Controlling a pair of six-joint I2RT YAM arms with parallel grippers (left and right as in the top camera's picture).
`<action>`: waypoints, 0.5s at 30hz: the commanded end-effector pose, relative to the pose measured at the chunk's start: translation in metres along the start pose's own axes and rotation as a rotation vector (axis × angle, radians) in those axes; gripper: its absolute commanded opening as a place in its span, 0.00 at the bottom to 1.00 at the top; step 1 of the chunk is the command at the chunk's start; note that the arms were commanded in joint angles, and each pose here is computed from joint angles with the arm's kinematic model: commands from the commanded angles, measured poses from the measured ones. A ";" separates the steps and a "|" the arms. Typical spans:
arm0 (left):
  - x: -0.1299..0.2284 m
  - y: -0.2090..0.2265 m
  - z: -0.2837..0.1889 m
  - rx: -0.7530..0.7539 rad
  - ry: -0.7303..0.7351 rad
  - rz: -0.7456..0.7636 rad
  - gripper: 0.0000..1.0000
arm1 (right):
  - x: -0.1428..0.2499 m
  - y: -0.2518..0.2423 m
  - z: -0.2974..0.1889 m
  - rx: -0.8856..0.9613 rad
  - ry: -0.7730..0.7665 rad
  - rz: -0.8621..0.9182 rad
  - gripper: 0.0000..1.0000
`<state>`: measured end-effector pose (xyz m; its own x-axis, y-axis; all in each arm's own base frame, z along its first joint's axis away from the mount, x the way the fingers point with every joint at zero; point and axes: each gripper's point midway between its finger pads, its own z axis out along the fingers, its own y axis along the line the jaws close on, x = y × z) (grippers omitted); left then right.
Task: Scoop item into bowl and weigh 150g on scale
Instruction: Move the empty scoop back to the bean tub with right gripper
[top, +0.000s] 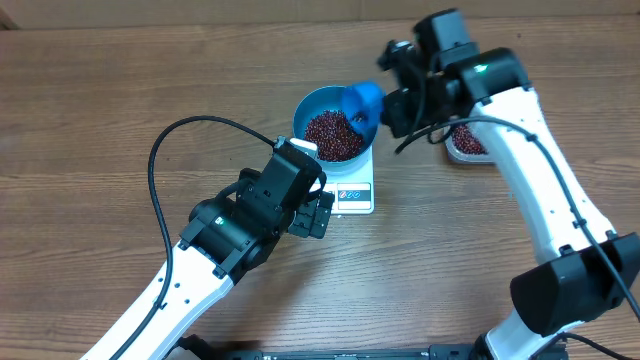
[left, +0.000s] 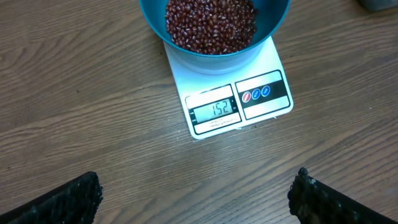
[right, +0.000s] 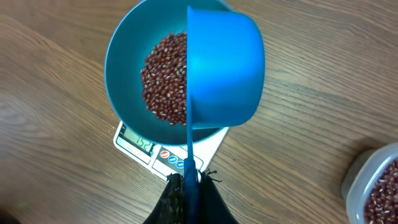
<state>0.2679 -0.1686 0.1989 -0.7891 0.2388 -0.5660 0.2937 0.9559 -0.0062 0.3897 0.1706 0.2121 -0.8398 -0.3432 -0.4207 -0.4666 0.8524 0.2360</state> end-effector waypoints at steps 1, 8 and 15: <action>-0.010 0.002 -0.009 0.002 -0.036 -0.015 1.00 | -0.017 0.013 -0.032 -0.141 -0.110 -0.015 0.04; -0.010 0.002 -0.009 0.002 -0.036 -0.015 1.00 | -0.020 0.008 -0.040 -0.203 -0.139 -0.008 0.04; -0.010 0.002 -0.009 0.002 -0.036 -0.015 1.00 | -0.016 0.014 -0.041 -0.238 -0.127 -0.020 0.04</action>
<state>0.2679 -0.1686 0.1989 -0.7891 0.2388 -0.5660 0.2937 0.9559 -0.0062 0.3886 0.1677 0.2283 -0.8399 -0.2903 -0.4585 -0.4942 0.7583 0.4252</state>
